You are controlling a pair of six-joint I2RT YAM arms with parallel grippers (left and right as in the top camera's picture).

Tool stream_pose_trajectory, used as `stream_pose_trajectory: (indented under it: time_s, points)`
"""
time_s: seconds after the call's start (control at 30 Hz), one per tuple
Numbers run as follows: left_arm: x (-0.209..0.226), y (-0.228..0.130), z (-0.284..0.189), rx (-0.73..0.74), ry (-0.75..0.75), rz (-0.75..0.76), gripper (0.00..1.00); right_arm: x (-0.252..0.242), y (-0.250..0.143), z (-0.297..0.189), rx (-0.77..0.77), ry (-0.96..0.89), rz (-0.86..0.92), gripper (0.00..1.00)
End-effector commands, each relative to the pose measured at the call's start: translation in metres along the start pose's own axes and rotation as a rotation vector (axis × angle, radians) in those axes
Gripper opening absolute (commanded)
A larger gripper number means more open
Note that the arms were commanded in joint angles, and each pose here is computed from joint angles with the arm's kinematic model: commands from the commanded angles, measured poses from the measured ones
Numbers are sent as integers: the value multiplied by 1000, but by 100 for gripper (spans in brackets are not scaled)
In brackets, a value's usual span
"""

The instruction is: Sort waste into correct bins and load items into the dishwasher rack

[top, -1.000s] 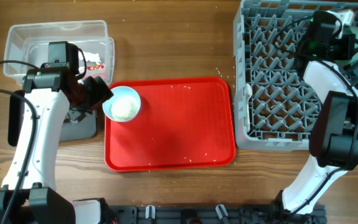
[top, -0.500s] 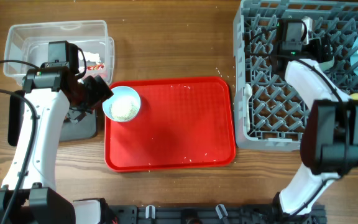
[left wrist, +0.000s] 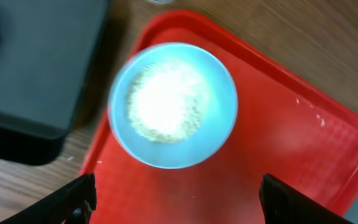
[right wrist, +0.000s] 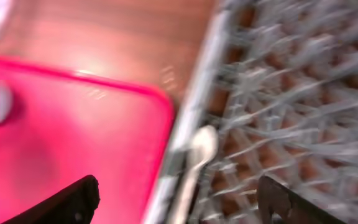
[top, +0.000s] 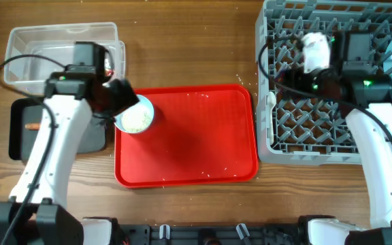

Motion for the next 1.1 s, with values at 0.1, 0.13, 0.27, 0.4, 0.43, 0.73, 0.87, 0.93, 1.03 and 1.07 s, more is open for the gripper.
stream_pose_trajectory:
  time_s: [0.1,0.13,0.27,0.4,0.43,0.73,0.87,0.93,1.03,1.07]
  points:
    - [-43,-16,42,75,22,151,81,40,-14,-1,57,166,-14,82]
    - [-49,-15,48,74,18,165,80,42,-14,0,59,168,-19,82]
    - [-66,-10,77,61,18,207,79,42,-15,0,60,169,-17,81]
    - [-69,-7,105,80,27,210,76,42,-14,0,59,169,-18,79]
    - [-67,-7,112,86,37,210,74,42,-14,0,59,169,-17,78]
    - [-57,-15,147,144,95,212,30,42,-14,0,59,169,-18,75]
    - [-56,-16,146,149,97,215,4,42,-14,0,59,169,-17,75]
    - [-56,-17,139,155,99,222,4,42,-14,0,59,169,-17,75]
    - [-59,-13,117,144,91,255,4,42,-14,0,59,169,-17,74]
    - [-61,-10,107,133,85,268,4,42,-14,0,59,169,-18,74]
Point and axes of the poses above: each gripper's point midway between its finger pads, its own z axis out along the fingers, its own x axis along the line the jaws close on, y = z × x, the point moved 1 cm from there along -z, back along the fingers, and after that the axes turned 14 degrees about z, right-handed, at the moved point
